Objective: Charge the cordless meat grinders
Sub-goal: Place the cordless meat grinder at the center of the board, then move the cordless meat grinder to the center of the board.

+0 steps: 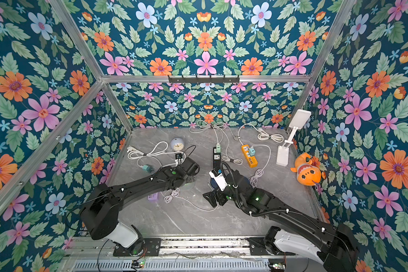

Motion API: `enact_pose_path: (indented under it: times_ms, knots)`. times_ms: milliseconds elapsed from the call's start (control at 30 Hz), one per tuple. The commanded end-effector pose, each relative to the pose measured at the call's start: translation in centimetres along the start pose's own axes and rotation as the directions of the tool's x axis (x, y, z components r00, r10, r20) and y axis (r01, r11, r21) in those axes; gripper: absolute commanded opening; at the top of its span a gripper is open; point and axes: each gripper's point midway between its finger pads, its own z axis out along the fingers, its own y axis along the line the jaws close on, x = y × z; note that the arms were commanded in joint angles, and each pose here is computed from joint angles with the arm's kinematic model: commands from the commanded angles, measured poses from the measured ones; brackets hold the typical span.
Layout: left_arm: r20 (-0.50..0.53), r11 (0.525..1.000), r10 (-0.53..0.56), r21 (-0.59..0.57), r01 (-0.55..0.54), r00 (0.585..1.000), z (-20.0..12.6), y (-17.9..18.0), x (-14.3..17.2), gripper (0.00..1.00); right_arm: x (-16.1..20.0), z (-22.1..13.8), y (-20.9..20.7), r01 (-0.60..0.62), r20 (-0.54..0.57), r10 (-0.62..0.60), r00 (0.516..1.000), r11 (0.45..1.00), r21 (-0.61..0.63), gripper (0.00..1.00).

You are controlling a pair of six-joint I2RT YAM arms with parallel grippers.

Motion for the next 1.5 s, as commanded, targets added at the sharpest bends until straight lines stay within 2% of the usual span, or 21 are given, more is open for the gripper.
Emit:
enact_pose_path:
  times_ms: [0,33,300,500,700,800,933,1067,1133,1167,1233,1467]
  knots:
    - [0.006,0.999,-0.039,0.033,0.039,0.999,0.1,-0.9,-0.3,0.94,-0.3,0.0,-0.2,-0.005,0.015,0.005,1.0,1.0,0.012,0.99]
    - [-0.003,0.998,-0.045,0.041,0.045,0.999,0.1,-1.1,-0.3,1.0,-0.2,0.0,-0.2,-0.006,0.013,0.005,1.0,1.0,0.012,0.99]
    - [-0.058,0.978,-0.127,0.16,0.135,0.99,-1.9,-2.6,-0.3,1.0,-0.6,0.0,-0.2,-0.005,0.016,0.004,1.0,1.0,0.013,0.99]
    - [-0.164,0.943,-0.17,0.261,0.209,0.972,-2.6,-3.7,1.8,1.0,-0.8,0.2,-0.3,-0.001,0.016,0.001,1.0,1.0,0.025,0.99]
    - [-0.207,0.803,-0.267,0.493,0.336,0.941,-5.4,-6.5,1.1,1.0,-0.7,0.7,-0.6,-0.017,-0.002,0.017,1.0,0.999,0.03,0.94]
    - [-0.181,0.78,-0.283,0.527,0.336,0.942,-7.1,-6.2,-0.1,1.0,-0.7,1.2,-0.7,-0.035,-0.017,0.036,0.999,0.999,0.032,0.82]
    - [-0.085,0.843,-0.294,0.447,0.3,0.952,-7.7,-2.5,-1.9,0.99,-0.8,2.2,-0.9,-0.067,-0.042,0.068,0.997,0.997,0.042,0.61]
    - [-0.075,0.857,-0.305,0.412,0.308,0.949,-6.3,1.0,-2.8,0.92,-0.8,4.2,-1.5,-0.098,-0.115,0.107,0.988,0.991,0.086,0.22]
    - [-0.075,0.852,-0.308,0.421,0.31,0.948,-5.7,2.0,-3.3,0.93,-0.8,5.1,-1.9,-0.108,-0.147,0.124,0.981,0.988,0.113,0.1]
    - [-0.071,0.849,-0.308,0.429,0.308,0.949,-5.4,2.4,-3.6,0.97,-0.8,5.6,-2.2,-0.115,-0.161,0.137,0.977,0.984,0.134,0.06]
    - [-0.065,0.849,-0.305,0.433,0.302,0.95,-4.9,3.1,-4.0,1.0,-0.8,6.5,-2.8,-0.126,-0.188,0.158,0.969,0.977,0.172,0.0]
    - [-0.073,0.864,-0.251,0.432,0.258,0.965,-3.2,3.9,-4.4,1.0,-0.1,8.4,-5.0,-0.15,-0.267,0.231,0.935,0.944,0.293,0.0]
